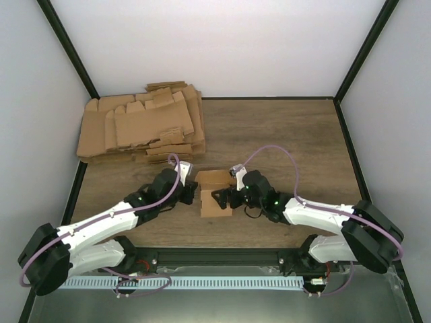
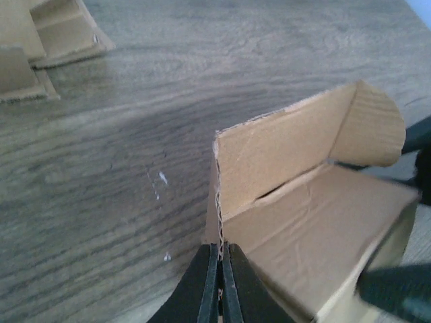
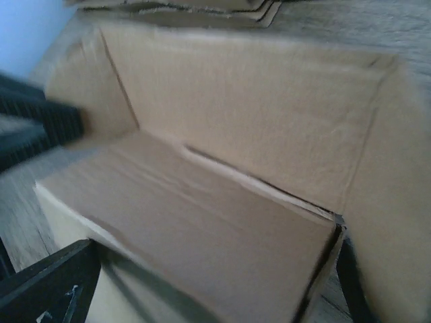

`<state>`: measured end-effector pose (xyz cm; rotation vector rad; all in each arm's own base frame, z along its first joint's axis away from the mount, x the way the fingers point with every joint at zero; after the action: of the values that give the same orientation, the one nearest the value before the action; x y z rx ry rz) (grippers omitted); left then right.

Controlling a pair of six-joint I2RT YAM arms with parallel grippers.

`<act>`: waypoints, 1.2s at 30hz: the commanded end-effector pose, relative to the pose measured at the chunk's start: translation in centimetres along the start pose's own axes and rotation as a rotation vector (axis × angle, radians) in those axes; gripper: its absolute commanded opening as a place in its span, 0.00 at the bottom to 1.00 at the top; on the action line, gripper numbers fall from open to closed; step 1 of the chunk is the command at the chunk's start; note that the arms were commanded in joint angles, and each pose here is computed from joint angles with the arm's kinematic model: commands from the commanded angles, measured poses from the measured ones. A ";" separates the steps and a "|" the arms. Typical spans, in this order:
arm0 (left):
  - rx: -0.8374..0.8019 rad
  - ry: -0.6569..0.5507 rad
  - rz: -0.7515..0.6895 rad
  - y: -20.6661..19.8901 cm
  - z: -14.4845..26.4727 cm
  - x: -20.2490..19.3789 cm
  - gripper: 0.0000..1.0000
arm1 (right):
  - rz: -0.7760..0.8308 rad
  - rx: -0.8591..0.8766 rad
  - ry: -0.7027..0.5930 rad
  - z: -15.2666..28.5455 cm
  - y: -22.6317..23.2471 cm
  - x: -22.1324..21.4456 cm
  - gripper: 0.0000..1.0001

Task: Fold the paper box

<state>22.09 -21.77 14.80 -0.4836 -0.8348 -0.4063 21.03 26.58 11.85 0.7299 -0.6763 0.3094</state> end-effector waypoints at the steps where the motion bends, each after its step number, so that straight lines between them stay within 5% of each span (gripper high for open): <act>1: -0.033 0.059 0.000 -0.6 -0.4 -1.9 0.04 | -0.152 0.005 -0.145 0.7 1.3 4.3 1.00; 19: -0.054 -0.025 0.034 -2.4 1.0 2.9 0.04 | -0.018 0.094 -0.031 2.1 1.2 0.0 1.00; 27: -0.047 -0.053 -0.019 -2.6 0.1 3.9 0.04 | -0.015 0.111 -0.056 3.5 2.3 1.4 1.00; 36: -0.057 -0.103 -0.027 -2.3 0.4 3.4 0.04 | -0.162 -0.078 -0.081 2.6 0.7 3.6 0.93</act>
<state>23.01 -23.63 17.09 -0.4946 -0.8656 -0.4224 20.37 25.13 14.54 0.7547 -0.6830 0.2293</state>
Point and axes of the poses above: each gripper's point midway between its finger pads, its own z axis back along the fingers, its own y axis along the line the jaws close on, x = y × z, the point moved 3 cm from there along z, back along the fingers, and after that the axes turned 7 degrees about -z, right-handed, at the moved point
